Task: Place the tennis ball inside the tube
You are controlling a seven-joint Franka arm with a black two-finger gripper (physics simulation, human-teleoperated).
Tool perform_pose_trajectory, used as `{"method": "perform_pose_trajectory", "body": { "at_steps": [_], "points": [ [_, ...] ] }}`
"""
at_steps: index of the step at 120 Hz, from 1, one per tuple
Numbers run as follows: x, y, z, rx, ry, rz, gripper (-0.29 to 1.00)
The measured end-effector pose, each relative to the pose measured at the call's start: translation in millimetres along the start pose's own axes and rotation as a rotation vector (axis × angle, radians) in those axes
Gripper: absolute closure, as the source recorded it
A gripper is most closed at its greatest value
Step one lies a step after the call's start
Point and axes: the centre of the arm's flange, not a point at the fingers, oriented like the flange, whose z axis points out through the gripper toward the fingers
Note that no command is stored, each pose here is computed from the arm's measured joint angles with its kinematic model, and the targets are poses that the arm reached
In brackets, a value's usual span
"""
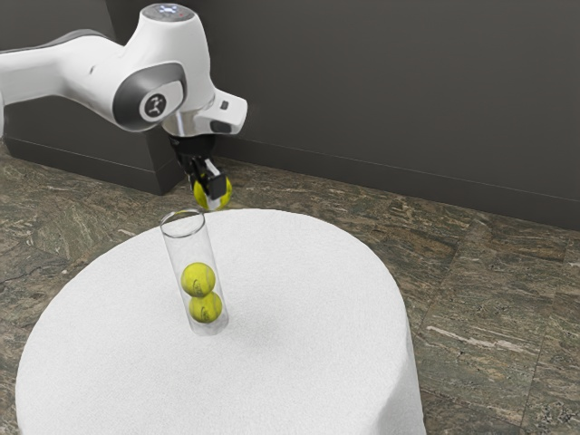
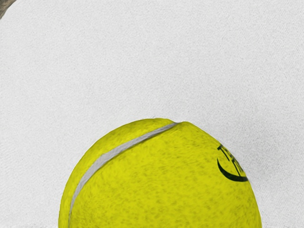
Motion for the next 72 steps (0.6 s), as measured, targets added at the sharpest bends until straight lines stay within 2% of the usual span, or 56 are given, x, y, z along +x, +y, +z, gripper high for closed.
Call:
{"method": "perform_pose_trajectory", "body": {
  "at_steps": [11, 22, 31, 44, 56, 72],
  "points": [
    [-15, -26, -6, -0.002, -0.006, -0.054, 0.41],
    [-45, -77, -6, 0.002, -0.031, -0.165, 0.41],
    [-65, -108, -4, 0.042, -0.065, -0.222, 0.43],
    [-54, -87, -8, 0.076, -0.082, -0.176, 0.44],
    [-40, -60, -12, 0.079, -0.079, -0.130, 0.44],
    [-47, -70, -9, 0.074, -0.092, -0.170, 0.44]
  ]
}}
